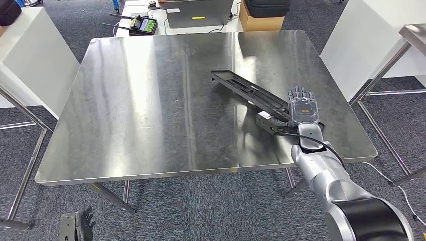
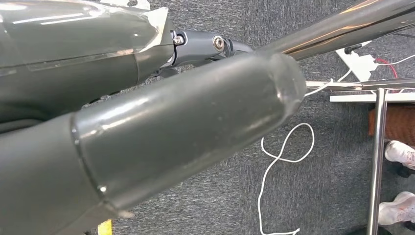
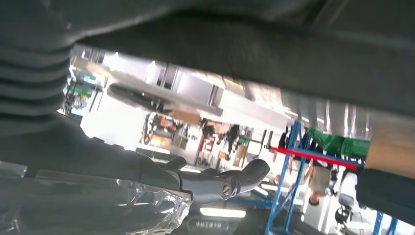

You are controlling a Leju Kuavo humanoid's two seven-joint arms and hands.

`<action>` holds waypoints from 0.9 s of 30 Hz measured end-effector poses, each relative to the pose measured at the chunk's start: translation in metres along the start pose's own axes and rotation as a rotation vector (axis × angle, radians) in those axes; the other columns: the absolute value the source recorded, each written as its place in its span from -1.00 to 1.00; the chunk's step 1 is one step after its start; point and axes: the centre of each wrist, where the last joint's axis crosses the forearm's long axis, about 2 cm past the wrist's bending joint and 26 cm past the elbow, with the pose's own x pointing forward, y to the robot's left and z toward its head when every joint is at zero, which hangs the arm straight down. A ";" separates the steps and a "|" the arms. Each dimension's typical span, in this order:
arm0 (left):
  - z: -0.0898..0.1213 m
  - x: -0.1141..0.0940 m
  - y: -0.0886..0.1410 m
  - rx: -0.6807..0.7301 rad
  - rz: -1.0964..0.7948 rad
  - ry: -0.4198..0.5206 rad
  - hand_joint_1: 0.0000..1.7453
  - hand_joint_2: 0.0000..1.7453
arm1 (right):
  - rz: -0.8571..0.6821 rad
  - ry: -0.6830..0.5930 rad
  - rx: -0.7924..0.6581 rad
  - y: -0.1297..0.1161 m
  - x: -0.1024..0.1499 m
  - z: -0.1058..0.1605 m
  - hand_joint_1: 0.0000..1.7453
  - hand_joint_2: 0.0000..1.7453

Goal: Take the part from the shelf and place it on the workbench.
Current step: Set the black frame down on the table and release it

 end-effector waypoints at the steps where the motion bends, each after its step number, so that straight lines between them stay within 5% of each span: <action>1: 0.000 0.000 0.000 -0.002 0.001 0.001 -1.00 -1.00 | -0.011 0.001 0.017 0.000 0.000 0.000 -1.00 -1.00; 12: -0.003 0.002 0.002 -0.016 -0.010 0.017 -1.00 -1.00 | -0.191 -0.013 0.306 0.010 -0.007 0.003 -1.00 -1.00; 23: -0.003 0.002 0.004 -0.012 -0.012 0.018 -1.00 -1.00 | -0.237 -0.033 0.325 0.011 -0.006 0.003 -1.00 -1.00; 27: 0.000 -0.001 0.005 -0.003 -0.005 0.020 -1.00 -1.00 | -0.295 -0.067 0.232 0.007 -0.004 0.002 -1.00 -1.00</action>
